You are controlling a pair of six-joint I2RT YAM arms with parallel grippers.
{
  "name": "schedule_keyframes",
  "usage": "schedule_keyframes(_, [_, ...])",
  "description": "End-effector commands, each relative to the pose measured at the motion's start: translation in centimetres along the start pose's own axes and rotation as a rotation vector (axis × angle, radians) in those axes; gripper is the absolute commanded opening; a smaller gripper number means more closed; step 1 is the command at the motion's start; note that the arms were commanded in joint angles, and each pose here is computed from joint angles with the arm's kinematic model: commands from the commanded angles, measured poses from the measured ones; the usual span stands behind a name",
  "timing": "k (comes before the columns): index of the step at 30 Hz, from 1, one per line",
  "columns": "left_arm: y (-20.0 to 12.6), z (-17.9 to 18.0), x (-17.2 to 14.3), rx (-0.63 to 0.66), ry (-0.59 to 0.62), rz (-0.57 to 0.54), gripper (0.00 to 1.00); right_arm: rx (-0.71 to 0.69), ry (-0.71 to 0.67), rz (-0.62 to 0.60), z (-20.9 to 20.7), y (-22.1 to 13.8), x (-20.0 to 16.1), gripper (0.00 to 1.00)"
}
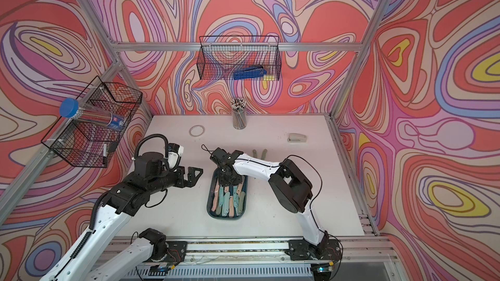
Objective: Take the fruit knife out of the storage box
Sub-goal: Pick up the fruit knife from the storage box.
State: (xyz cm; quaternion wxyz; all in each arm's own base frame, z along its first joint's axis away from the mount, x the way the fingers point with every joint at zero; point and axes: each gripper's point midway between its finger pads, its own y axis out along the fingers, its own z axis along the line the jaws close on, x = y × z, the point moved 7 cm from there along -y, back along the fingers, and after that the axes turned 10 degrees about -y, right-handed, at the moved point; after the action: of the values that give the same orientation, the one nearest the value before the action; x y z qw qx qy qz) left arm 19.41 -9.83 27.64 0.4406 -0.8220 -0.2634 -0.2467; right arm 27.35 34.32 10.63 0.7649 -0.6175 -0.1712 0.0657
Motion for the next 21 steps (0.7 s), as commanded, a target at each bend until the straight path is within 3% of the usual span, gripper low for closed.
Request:
schedule_keyframes(1, [-0.1,0.0,-0.2,0.003,-0.01,0.011,0.99,-0.045,0.011,-0.007,-0.5,1.3,0.1,0.32])
schedule_keyframes(13, [-0.1,0.0,-0.3,-0.002,-0.01,0.014,0.99,-0.079,0.011,0.002,-1.0,3.1,0.0,0.32])
schedule_keyframes(21, [-0.1,-0.1,-0.3,-0.004,-0.009,0.012,0.99,-0.087,0.007,0.004,-1.1,3.2,-0.2,0.24])
